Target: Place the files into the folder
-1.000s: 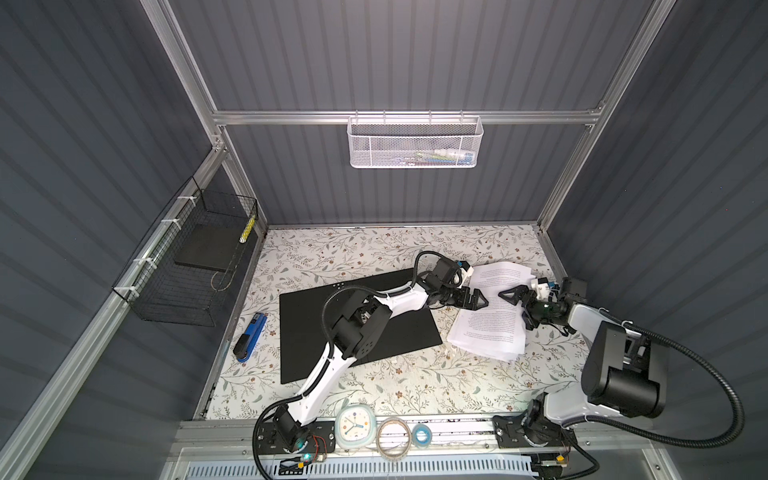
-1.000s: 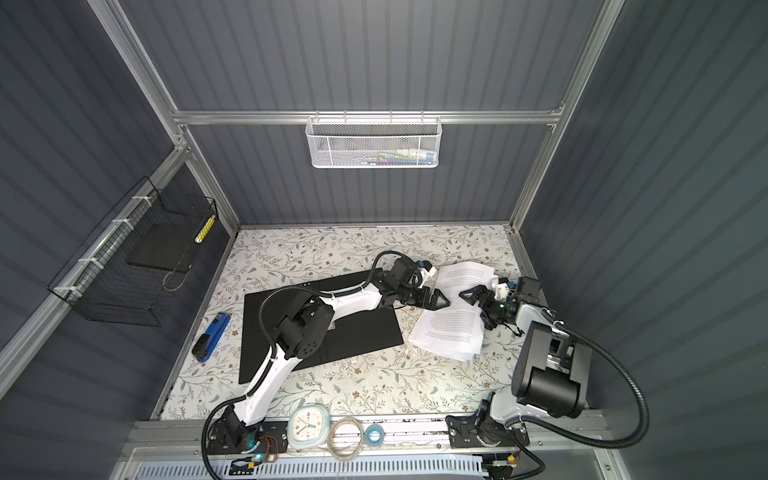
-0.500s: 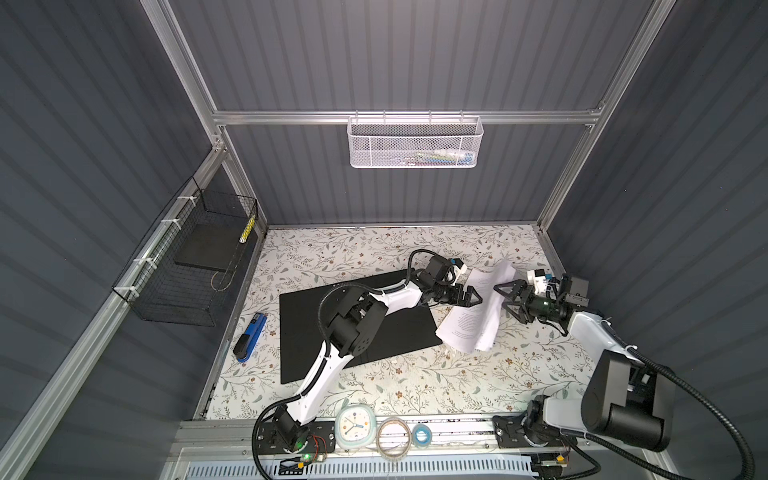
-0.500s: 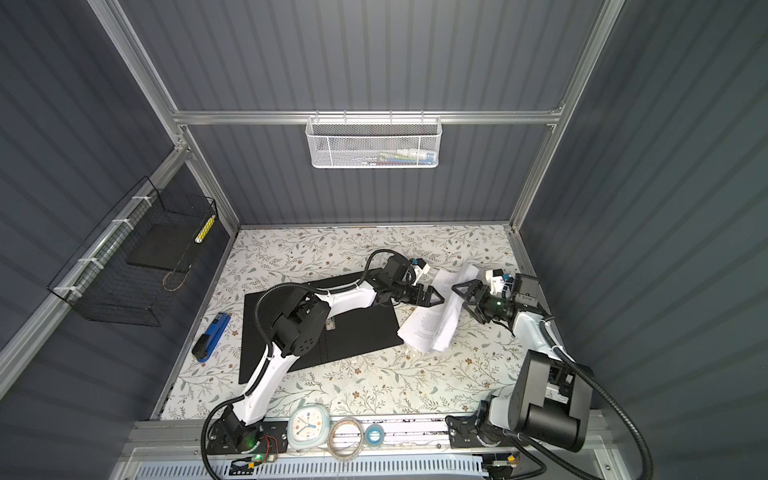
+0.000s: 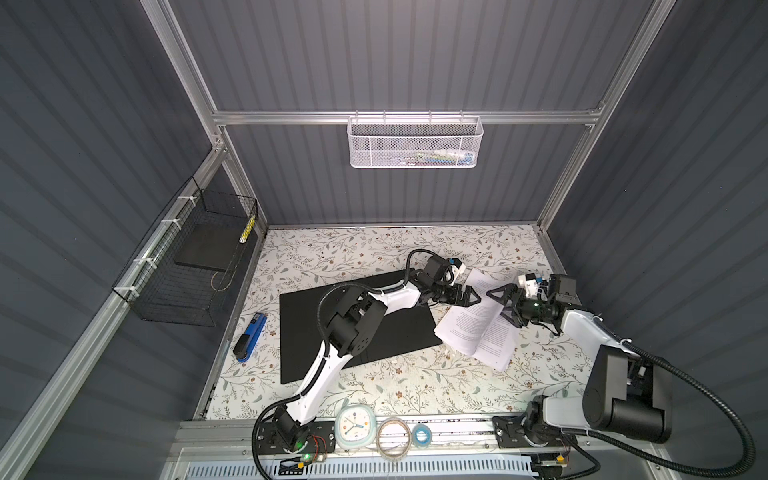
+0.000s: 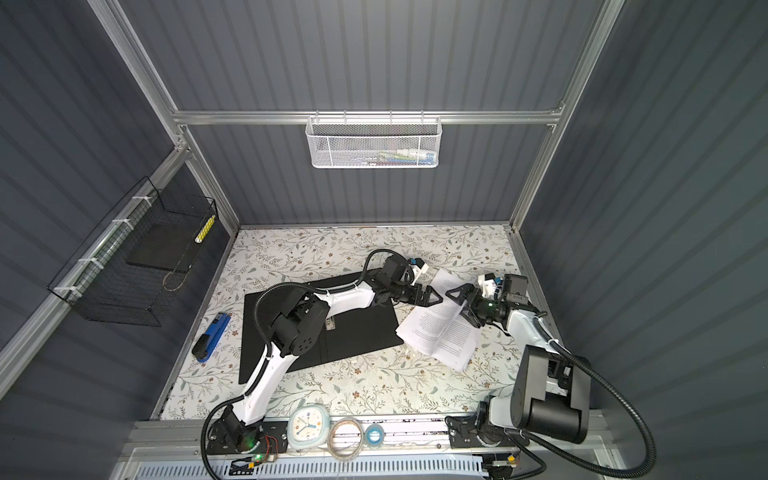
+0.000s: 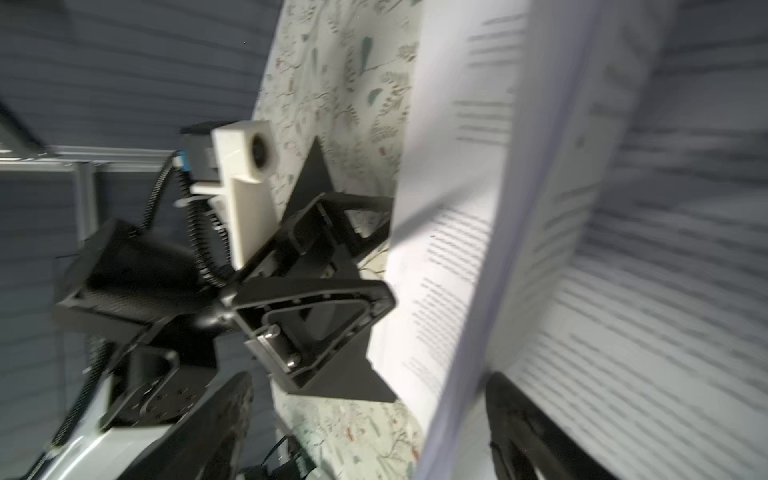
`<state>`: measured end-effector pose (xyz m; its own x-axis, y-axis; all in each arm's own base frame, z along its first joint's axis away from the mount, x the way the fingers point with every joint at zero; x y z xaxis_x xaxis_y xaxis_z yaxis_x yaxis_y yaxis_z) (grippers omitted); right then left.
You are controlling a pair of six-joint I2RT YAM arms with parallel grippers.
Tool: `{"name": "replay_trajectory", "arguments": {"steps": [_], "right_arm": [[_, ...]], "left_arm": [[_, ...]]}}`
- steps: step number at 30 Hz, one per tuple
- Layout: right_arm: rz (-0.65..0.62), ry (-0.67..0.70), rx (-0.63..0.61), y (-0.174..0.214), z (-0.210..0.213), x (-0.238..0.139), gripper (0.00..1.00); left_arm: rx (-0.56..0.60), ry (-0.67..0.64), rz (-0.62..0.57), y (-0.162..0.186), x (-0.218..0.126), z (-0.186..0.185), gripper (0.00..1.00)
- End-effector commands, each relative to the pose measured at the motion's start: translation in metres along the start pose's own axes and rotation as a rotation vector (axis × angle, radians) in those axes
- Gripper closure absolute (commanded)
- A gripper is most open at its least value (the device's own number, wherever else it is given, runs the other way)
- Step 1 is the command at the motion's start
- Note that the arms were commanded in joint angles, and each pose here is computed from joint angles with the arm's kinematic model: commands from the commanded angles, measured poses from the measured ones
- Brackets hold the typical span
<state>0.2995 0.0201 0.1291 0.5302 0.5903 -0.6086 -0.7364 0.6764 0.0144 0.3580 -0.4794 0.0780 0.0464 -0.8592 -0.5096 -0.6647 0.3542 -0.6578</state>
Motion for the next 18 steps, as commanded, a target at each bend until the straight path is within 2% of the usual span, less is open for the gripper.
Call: {"name": "replay_trajectory", "arguments": {"steps": [1, 4, 6, 11, 18], "right_arm": [[-0.133, 0.306, -0.021, -0.006, -0.027, -0.025, 0.13], [-0.207, 0.447, -0.021, -0.004, -0.040, -0.044, 0.12], [-0.221, 0.481, -0.003, 0.000, -0.050, -0.046, 0.11], [-0.188, 0.490, 0.064, 0.005, -0.076, -0.031, 0.11], [-0.156, 0.480, 0.097, -0.005, -0.085, -0.019, 0.11]], "left_arm": [[-0.190, -0.121, 0.239, 0.083, 0.007, 0.041, 0.00], [-0.185, -0.128, 0.231, 0.080, 0.005, 0.040, 0.01], [-0.181, -0.129, 0.228, 0.079, 0.005, 0.040, 0.01], [-0.166, -0.112, 0.224, 0.075, 0.007, 0.037, 0.01], [-0.142, -0.120, 0.232, 0.076, 0.007, 0.036, 0.01]]}}
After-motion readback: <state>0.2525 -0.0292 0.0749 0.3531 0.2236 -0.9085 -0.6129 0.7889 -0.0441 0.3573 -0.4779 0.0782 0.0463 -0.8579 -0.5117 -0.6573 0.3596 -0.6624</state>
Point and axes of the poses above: each gripper's point midway between its finger pads, its own x axis out along the fingers, its own z axis along the line the jaws close on, y = z × x, the point moved 4 cm from there along -x, back along the fingers, and after that the axes turned 14 degrees about x, right-handed, at the moved point
